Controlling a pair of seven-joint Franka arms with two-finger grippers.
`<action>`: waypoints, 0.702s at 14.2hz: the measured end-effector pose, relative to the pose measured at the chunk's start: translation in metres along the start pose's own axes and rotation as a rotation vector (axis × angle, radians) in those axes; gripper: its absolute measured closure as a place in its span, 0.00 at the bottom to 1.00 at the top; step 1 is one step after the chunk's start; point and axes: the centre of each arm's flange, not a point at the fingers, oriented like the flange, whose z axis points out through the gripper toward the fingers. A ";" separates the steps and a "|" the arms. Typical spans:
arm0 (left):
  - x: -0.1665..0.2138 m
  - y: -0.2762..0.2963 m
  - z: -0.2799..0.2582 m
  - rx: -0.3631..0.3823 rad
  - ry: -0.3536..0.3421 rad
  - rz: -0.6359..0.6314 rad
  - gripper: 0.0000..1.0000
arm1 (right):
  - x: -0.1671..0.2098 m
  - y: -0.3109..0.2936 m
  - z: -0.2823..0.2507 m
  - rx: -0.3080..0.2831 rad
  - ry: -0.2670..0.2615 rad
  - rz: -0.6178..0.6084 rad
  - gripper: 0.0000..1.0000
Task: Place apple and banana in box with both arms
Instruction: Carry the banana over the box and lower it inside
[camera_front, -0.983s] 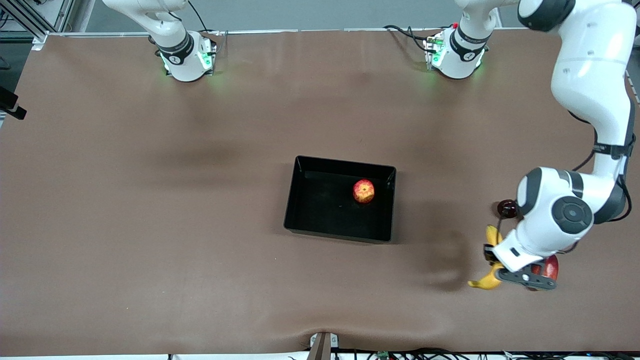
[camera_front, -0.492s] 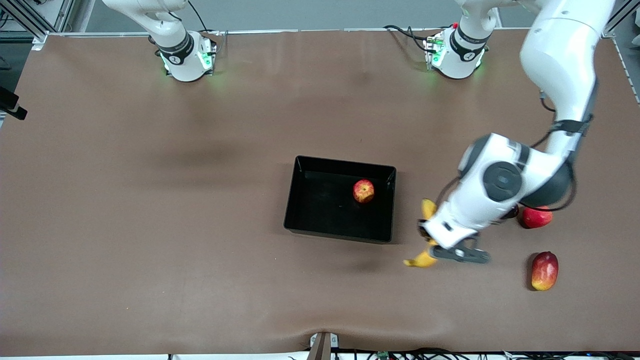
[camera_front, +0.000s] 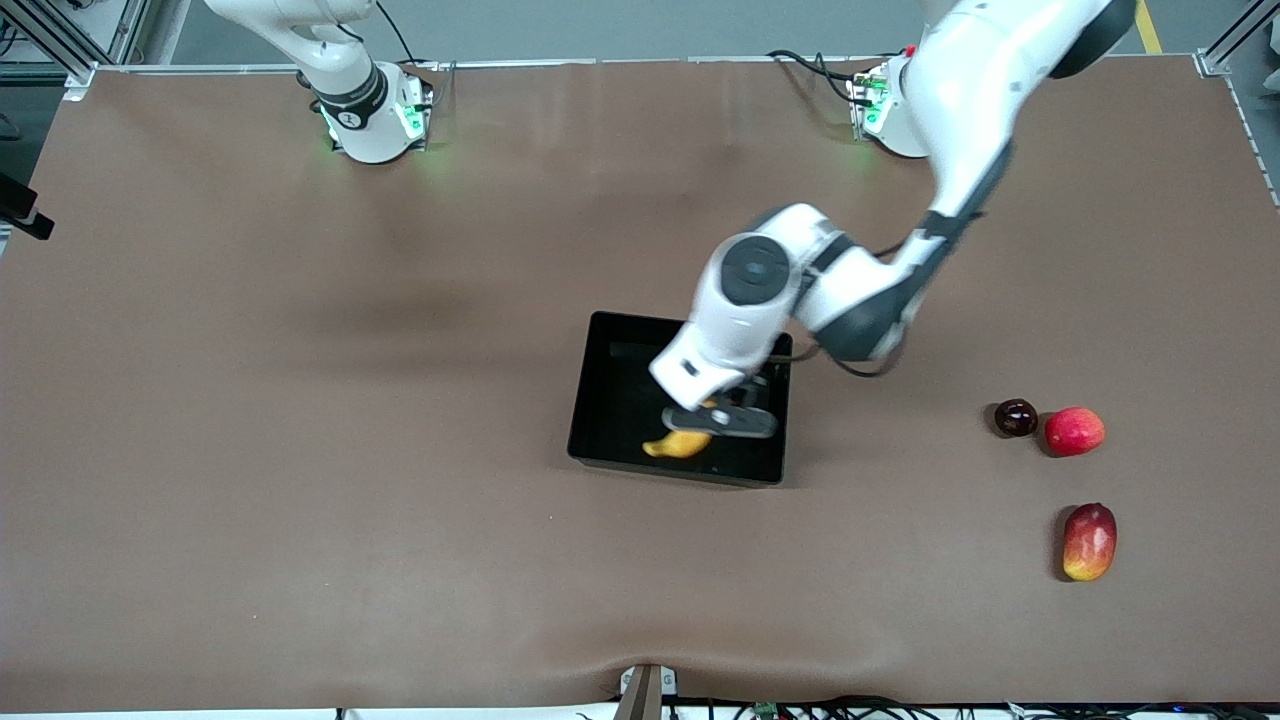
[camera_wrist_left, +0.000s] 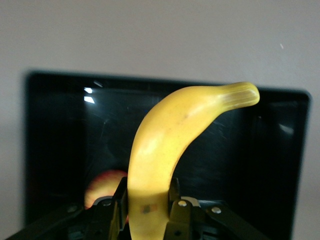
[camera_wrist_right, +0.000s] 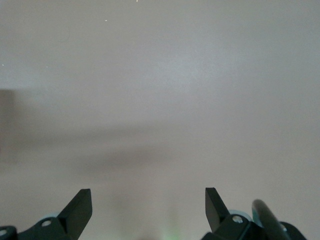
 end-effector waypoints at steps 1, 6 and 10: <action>-0.009 0.015 0.016 0.004 0.002 0.006 0.66 | 0.000 0.000 0.000 0.000 0.000 0.001 0.00; -0.028 0.038 0.090 0.056 0.020 0.048 0.66 | 0.000 0.003 0.001 0.000 -0.002 0.005 0.00; -0.028 0.032 0.120 0.060 0.006 0.046 0.66 | 0.000 0.003 0.001 0.000 -0.003 0.006 0.00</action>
